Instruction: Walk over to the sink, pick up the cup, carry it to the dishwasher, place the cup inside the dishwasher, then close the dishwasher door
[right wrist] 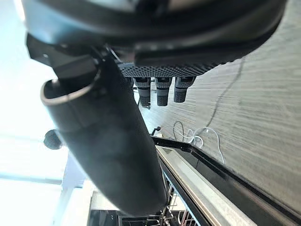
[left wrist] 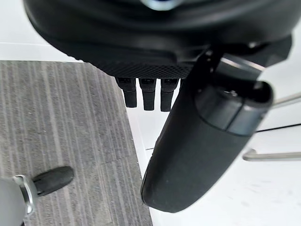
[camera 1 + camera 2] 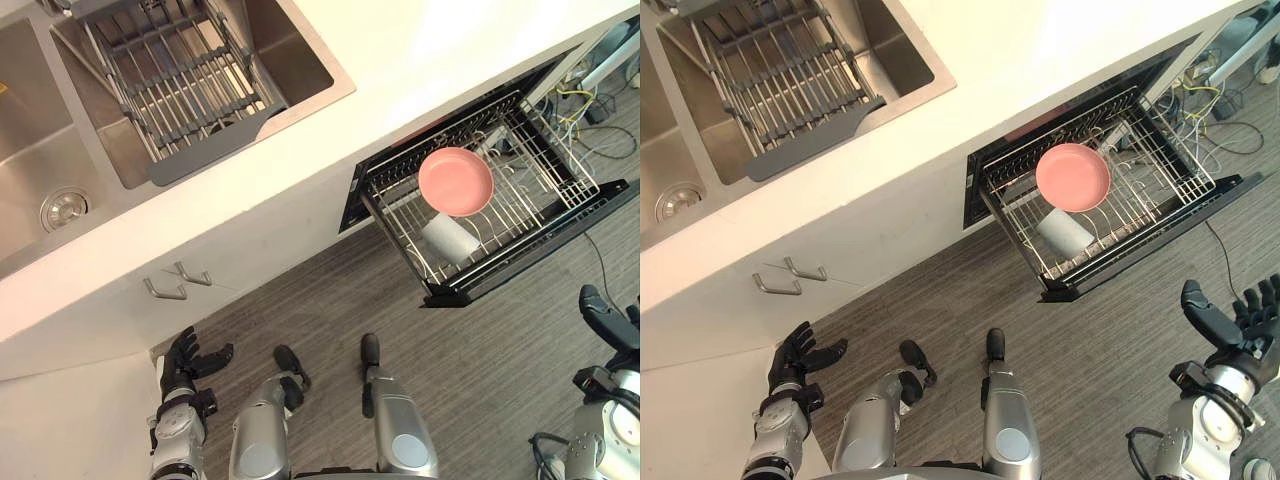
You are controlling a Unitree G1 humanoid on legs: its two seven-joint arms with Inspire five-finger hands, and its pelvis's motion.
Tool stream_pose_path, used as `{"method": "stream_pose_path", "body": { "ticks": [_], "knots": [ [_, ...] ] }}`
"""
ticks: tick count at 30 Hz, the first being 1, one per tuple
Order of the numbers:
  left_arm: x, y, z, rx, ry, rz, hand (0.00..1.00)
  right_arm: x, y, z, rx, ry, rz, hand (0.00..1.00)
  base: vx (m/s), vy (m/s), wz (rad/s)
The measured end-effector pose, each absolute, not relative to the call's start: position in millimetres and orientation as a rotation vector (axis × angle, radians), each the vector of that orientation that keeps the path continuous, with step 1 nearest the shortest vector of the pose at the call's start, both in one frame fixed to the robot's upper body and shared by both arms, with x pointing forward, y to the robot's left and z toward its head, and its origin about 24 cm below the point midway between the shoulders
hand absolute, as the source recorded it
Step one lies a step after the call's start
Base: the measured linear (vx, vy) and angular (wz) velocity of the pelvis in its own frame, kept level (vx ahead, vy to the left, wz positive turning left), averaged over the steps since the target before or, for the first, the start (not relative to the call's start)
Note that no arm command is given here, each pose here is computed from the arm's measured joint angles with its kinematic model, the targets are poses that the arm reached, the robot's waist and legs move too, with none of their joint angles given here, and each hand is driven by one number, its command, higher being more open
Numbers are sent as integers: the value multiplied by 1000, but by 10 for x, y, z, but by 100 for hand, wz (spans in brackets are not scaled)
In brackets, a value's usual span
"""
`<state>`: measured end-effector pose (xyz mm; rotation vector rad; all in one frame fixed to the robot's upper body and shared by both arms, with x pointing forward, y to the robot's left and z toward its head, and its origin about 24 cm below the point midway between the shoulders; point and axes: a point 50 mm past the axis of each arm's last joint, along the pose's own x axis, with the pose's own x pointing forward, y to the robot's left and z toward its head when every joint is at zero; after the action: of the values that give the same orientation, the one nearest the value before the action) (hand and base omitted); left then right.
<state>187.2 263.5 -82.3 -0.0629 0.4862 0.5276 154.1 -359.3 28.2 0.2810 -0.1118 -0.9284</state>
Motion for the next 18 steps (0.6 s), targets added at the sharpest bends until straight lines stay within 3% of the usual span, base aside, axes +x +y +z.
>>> {"method": "stream_pose_path", "body": {
  "ticks": [5,14,18],
  "knots": [
    [1906,2610,-801,-54,476,507,90,1630,-3537,152,418,-98,-899,90,-7,-14,-7],
    [2075,2456,-745,-37,449,425,90,2283,-3210,140,684,-124,-762,90,21,-36,9],
    [2093,2464,-730,-35,442,426,90,2322,-3219,152,758,-164,-788,90,28,-21,18]
  ]
}}
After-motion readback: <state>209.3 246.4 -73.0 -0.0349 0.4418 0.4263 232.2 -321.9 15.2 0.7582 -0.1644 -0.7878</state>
